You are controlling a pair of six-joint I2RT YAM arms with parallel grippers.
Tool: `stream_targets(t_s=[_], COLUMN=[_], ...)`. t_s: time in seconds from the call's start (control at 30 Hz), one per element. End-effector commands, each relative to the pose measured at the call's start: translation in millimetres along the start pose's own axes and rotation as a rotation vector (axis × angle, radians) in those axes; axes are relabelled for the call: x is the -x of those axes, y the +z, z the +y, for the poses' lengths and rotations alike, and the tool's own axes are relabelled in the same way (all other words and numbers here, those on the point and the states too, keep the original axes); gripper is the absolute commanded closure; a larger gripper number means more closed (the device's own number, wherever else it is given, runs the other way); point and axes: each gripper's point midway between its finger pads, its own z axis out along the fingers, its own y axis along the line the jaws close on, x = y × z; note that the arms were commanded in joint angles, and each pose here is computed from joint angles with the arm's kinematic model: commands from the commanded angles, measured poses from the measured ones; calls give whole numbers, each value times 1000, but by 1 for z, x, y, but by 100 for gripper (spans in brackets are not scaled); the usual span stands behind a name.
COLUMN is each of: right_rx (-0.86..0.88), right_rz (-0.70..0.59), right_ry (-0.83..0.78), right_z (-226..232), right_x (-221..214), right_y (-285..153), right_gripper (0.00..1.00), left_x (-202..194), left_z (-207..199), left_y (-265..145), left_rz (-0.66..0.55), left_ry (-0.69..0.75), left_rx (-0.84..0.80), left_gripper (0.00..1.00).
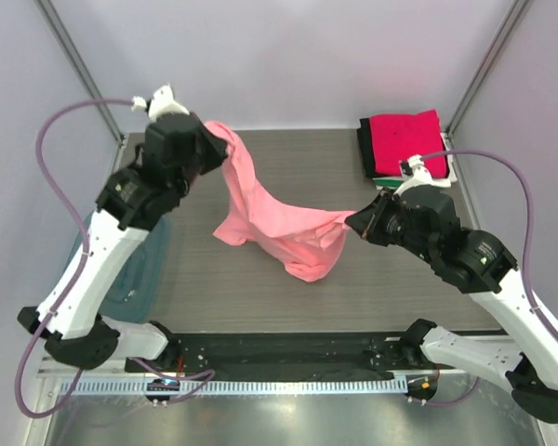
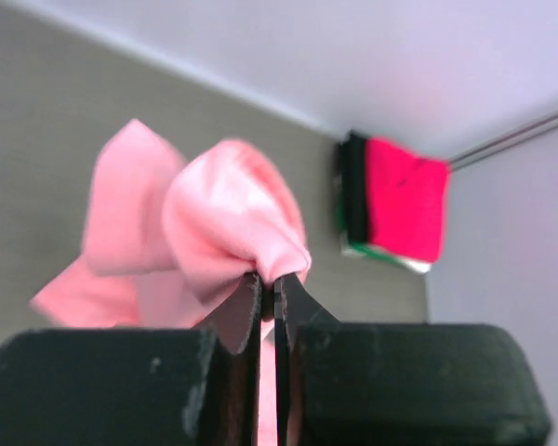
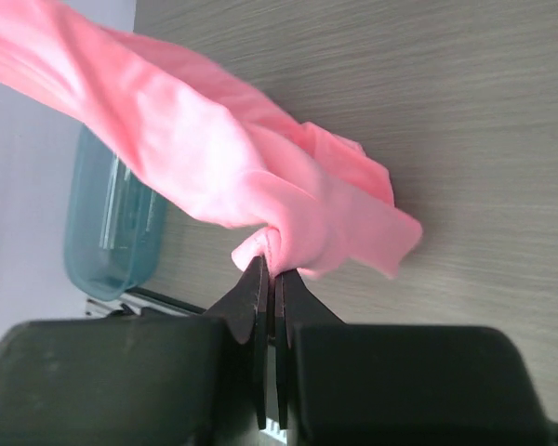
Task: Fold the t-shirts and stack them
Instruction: Flatten the tshirt out
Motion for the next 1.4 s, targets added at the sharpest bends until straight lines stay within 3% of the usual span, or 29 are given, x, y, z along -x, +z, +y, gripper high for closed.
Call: stream_targets(t_s=[0.0,0.07,0.1,0.13,0.17,0.23,0.33,0.37,0.4,0.53,0.57,0.63,0.67,0.77,0.8,0.83,0.9,0.93,1.1,1.23,1.27,1.3,1.37], right_rx=[14,-54,-97,-137,-135,-147,-133,-129,-125,-107,-99,-62,-57,-34,-29,-26,-28,-27,-33,-138,-148,-129,-159], right_rz=[-27,-100,-108,-159,-187,-214,-211,-185,-168,-103,-98,-86,-80,-71,-74,-82,-95,-100,-103,-72,-60,-63,-20], right_ry=[130,189,201,221,259,295,336,337,334,327,327,331,329,314,311,308,297,294,265,312,329,372,391], right_z=[-2,-21,-34,-45,-51,-60,-65,-64,-63,-59,-58,-48,-47,-38,-35,-34,-33,-33,-37,-78,-87,-94,-113], right_x=[1,9,6,12,12,11,4,-3,-6,-23,-25,-25,-26,-23,-22,-18,-14,-13,-13,-45,-56,-64,-89], right_y=[-15,-27,-32,-36,-44,-50,-50,-47,-44,-28,-25,-19,-16,-11,-11,-12,-12,-13,-18,-22,-23,-31,-25], right_gripper=[99,99,99,99,99,99,99,99,99,99,99,99,99,99,99,99,99,99,99,99,93,78,41], left_x=[-29,-48,-107,-86,-100,-165,-229,-264,-270,-273,-248,-241,-214,-212,-192,-209,-198,-221,-239,-232,-224,-219,-205], left_z=[-30,-55,-58,-99,-114,-135,-134,-111,-101,-74,-72,-49,-47,-4,0,28,34,64,118,149,158,161,168], left_y=[53,79,116,112,119,144,159,164,167,152,146,138,127,110,95,89,70,63,53,55,57,59,60], left_rz=[150,224,376,334,372,523,674,751,745,763,691,675,608,608,555,594,548,596,569,572,560,548,516], left_ry=[196,230,299,274,281,276,237,254,272,342,362,414,422,483,475,488,441,445,340,233,223,218,211], left_rx=[1,-30,-8,-123,-168,-253,-285,-217,-177,-98,-72,-12,4,113,118,178,154,208,266,294,313,316,327], left_gripper=[100,100,100,100,99,96,70,56,52,44,44,43,43,43,43,44,43,43,36,38,38,38,39])
